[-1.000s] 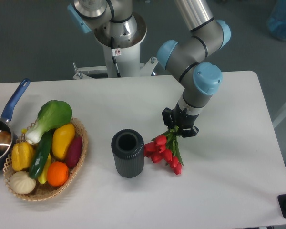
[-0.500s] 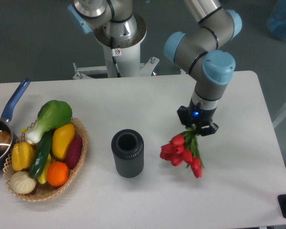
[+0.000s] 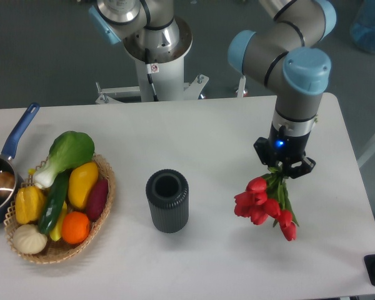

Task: Pick up the flowers from the table
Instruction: 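Lift the red tulips up off the table with the gripper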

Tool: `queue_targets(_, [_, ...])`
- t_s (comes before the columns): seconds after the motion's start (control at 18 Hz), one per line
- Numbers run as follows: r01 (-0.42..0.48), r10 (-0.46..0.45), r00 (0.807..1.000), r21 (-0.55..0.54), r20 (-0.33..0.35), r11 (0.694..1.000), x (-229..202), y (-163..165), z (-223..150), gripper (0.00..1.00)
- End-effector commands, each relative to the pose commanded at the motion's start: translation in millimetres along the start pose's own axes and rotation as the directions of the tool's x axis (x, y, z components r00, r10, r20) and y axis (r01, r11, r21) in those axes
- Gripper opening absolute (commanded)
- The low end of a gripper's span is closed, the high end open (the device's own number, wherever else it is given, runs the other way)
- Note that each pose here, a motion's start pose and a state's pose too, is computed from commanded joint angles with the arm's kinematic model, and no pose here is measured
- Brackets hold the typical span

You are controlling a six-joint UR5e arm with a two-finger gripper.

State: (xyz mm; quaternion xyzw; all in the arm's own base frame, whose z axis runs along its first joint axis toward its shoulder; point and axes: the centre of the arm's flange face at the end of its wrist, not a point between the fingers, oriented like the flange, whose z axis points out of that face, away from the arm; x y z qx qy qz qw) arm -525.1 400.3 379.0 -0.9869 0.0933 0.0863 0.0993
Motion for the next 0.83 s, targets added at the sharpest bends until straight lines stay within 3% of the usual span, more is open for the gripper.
queue_targets(0.83, [0.01,-0.01,1.0,-0.009,-0.008,1.0,-9,8,-19,0.0])
